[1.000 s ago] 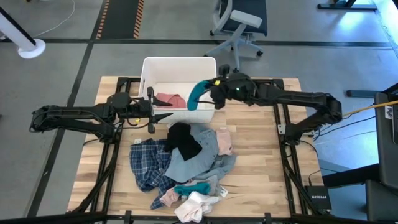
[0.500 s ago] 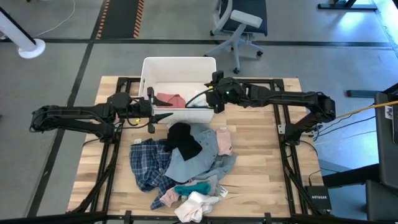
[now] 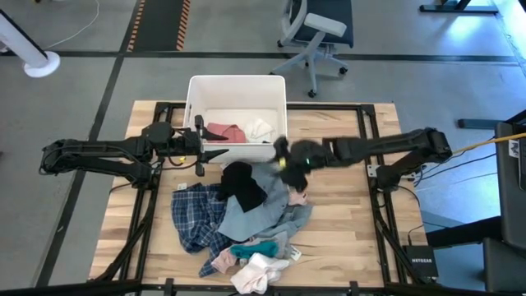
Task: Sort clothes
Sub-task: Put the blue sock into the white bin
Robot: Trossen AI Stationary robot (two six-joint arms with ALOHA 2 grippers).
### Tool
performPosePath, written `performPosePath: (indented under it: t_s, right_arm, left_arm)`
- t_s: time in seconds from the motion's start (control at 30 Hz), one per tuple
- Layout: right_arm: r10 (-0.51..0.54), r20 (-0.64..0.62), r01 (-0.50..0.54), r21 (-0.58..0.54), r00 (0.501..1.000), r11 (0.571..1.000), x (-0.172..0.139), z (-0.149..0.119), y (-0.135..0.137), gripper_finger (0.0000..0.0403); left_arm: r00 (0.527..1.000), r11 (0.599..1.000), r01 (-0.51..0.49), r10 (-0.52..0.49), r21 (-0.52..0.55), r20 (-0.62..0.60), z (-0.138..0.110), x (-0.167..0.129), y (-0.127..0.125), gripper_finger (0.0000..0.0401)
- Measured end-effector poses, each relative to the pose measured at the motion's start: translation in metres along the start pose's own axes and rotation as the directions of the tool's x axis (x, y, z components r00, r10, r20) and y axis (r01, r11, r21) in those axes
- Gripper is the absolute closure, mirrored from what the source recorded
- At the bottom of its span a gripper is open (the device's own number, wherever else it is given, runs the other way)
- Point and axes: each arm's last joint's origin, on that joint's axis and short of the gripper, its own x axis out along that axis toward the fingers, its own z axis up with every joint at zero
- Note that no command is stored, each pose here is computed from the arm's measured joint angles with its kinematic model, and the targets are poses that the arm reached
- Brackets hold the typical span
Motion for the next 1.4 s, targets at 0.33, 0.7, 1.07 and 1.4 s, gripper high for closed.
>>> performPosePath:
  t_s: [0.33,0.7,1.07,1.4]
  right_arm:
    - [0.155,0.11,-0.154,-0.016,0.982,0.988,0.002,0.035,0.078,0.0189]
    - [0.215,0.196,-0.209,-0.05,0.957,0.977,0.018,0.055,0.126,0.0189]
    - [0.258,0.167,-0.282,0.137,0.952,0.95,0.055,0.054,0.15,0.0189]
    - [0.301,0.262,-0.377,0.317,0.917,0.87,0.063,0.06,0.153,0.0189]
  left_arm:
    - [1.0,1.0,0.0,0.0,-0.01,0.0,0.0,0.0,0.0,0.0242]
    - [1.0,0.999,0.0,0.0,-0.035,0.001,0.0,0.0,0.0,0.0242]
    - [1.0,1.0,0.005,-0.006,-0.028,-0.029,-0.003,0.0,-0.001,0.0242]
    - [1.0,1.0,0.005,-0.006,-0.009,-0.029,-0.003,0.0,-0.001,0.0242]
